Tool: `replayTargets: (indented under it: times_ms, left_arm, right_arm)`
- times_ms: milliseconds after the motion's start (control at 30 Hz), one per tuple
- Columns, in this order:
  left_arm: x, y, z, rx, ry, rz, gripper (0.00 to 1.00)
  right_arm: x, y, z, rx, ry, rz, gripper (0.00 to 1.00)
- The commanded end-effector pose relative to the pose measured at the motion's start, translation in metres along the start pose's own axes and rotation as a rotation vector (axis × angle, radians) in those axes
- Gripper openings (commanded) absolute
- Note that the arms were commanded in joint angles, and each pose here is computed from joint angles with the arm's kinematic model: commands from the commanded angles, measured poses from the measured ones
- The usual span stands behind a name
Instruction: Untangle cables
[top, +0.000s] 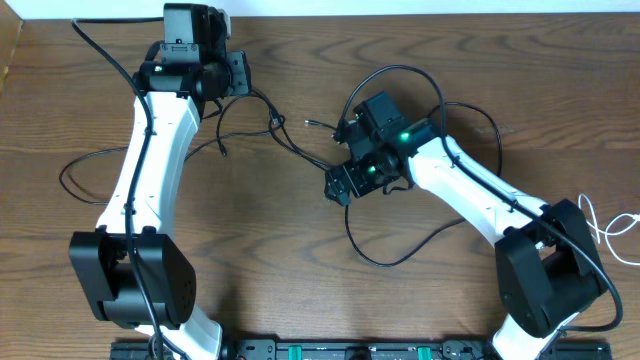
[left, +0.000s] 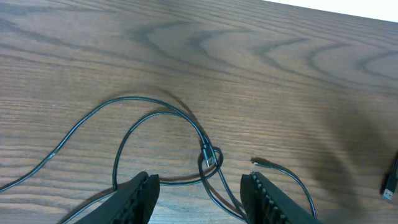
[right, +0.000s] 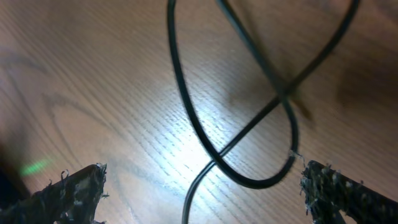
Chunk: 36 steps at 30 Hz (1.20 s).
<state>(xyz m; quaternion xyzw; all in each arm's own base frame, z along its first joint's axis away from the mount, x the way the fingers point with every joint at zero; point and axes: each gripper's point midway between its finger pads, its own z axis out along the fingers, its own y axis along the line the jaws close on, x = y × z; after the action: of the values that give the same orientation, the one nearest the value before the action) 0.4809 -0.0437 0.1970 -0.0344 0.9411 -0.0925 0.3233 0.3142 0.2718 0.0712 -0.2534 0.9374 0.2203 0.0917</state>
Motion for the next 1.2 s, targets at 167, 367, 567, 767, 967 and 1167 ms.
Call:
replayTargets:
  times_ms: [167,367,567,767,967,1167]
  left_arm:
    - [-0.006,-0.001,0.0,0.007,-0.009,0.018,0.48]
    - [-0.009,-0.003,-0.005,0.009,-0.023,0.027,0.49]
    - [-0.016,-0.006,-0.02,0.018,-0.057,0.043,0.49]
    - [-0.021,-0.01,-0.03,0.029,-0.083,0.054,0.48]
    - [-0.021,-0.011,-0.033,0.036,-0.085,0.055,0.49]
    - [-0.021,-0.011,-0.033,0.036,-0.085,0.055,0.49]
  right_arm:
    - [-0.003,0.007,0.005,-0.008,-0.007,-0.031,0.99]
    - [0.0,0.0,0.023,-0.006,0.02,-0.02,0.99]
    - [-0.001,-0.009,0.046,-0.004,0.029,-0.017,0.99]
    - [-0.011,-0.012,0.054,0.0,-0.009,-0.053,0.89]
    - [-0.014,-0.02,0.054,0.041,-0.022,-0.054,0.54]
    - [-0.012,-0.028,0.054,0.083,-0.015,-0.015,0.01]
